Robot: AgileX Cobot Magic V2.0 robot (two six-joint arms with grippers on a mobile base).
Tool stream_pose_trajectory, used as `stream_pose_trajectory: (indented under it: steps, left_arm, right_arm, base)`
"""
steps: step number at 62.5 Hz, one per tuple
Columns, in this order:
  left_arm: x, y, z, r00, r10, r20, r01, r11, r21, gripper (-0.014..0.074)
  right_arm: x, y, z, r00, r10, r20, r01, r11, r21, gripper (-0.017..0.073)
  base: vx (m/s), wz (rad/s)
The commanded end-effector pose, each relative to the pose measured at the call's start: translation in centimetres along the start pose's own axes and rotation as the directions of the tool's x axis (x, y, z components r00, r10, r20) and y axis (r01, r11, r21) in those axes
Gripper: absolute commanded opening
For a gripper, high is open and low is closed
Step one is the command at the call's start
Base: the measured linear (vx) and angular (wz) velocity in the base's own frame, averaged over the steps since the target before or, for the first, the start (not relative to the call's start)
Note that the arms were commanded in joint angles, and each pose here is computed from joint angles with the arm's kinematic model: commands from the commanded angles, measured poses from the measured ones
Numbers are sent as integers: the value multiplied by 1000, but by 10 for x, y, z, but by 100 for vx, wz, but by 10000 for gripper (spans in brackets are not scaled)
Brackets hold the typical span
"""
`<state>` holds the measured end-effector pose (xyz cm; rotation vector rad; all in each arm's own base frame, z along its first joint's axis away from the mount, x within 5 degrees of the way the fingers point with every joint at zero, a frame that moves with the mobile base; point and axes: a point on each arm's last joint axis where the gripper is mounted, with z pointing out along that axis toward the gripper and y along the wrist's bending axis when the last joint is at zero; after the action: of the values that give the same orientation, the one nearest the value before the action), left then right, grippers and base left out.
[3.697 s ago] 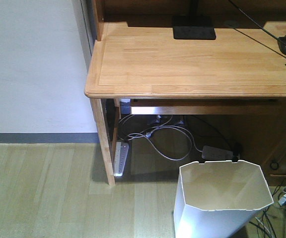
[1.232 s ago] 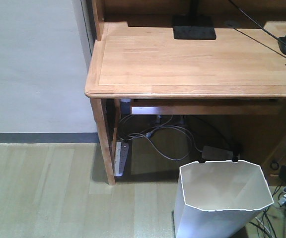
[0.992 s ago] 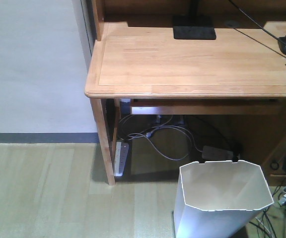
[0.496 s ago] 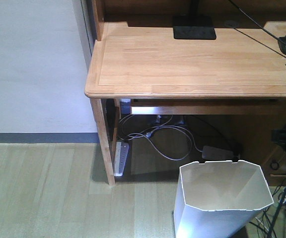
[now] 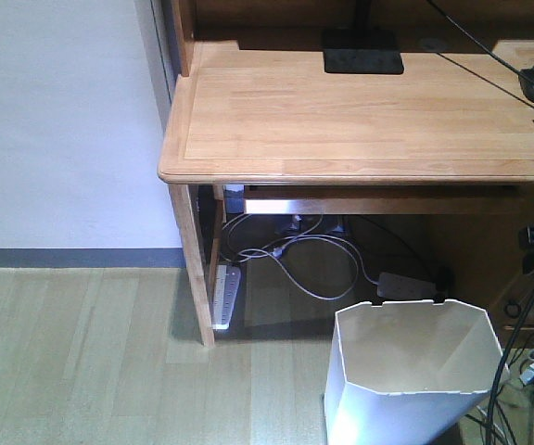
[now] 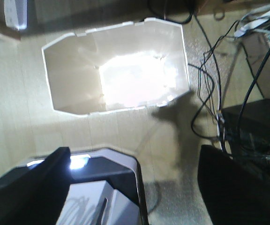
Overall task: Move trash bin to bedside with robot
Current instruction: 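Lower the right gripper toward the rim of the white trash bin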
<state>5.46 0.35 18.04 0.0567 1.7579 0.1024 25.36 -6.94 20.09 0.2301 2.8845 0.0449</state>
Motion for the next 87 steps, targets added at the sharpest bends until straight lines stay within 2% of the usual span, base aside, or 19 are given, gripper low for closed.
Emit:
stream_pose_trajectory:
  steps: [1, 12, 23, 27, 33, 38, 42, 48, 51, 87]
  left_arm:
    - [2, -2, 2, 998, -7, 55, 7, 1000, 12, -6]
    - [2, -2, 2, 998, -7, 55, 7, 1000, 12, -6]
    - [2, -2, 2, 998, -7, 55, 7, 1000, 12, -6]
    - [2, -2, 2, 998, -7, 55, 7, 1000, 12, -6]
    - [2, -2, 2, 998, -7, 55, 7, 1000, 12, -6]
    - [2, -2, 2, 998, -7, 55, 7, 1000, 12, -6]
    - [2, -2, 2, 998, -7, 55, 7, 1000, 12, -6]
    - [2, -2, 2, 998, -7, 55, 7, 1000, 12, -6]
    - [2, -2, 2, 998, -7, 55, 7, 1000, 12, -6]
    - [2, -2, 2, 998, -7, 55, 7, 1000, 12, -6]
  right_arm:
    - [-12, -12, 10, 1000, -12, 28, 12, 1000, -4, 538]
    - [-20, -31, 62, 1000, -2, 4, 2, 999, 33, 538]
    - [-25, -41, 114, 997, -70, 24, 68, 995, 74, 538]
    - [-26, -47, 132, 998, -64, 12, 63, 995, 78, 538]
    - [-24, -63, 165, 999, -24, -48, 28, 997, 70, 538]
    - [-24, -73, 185, 995, -27, -95, 33, 998, 58, 538]
    - [-25, -81, 201, 991, -50, -126, 56, 997, 46, 538]
    - [-28, -84, 223, 983, -104, -153, 110, 994, 29, 538]
    - [-31, -86, 233, 981, -114, -154, 120, 992, 28, 538]
    - [-62, -107, 331, 974, -144, -177, 148, 989, 9, 538]
  base:
    - [0, 0]
    - [0, 0]
    - [0, 0]
    - [0, 0]
    - [0, 0]
    - [0, 0]
    - [0, 0]
    - [0, 0]
    - [0, 0]
    - [0, 0]
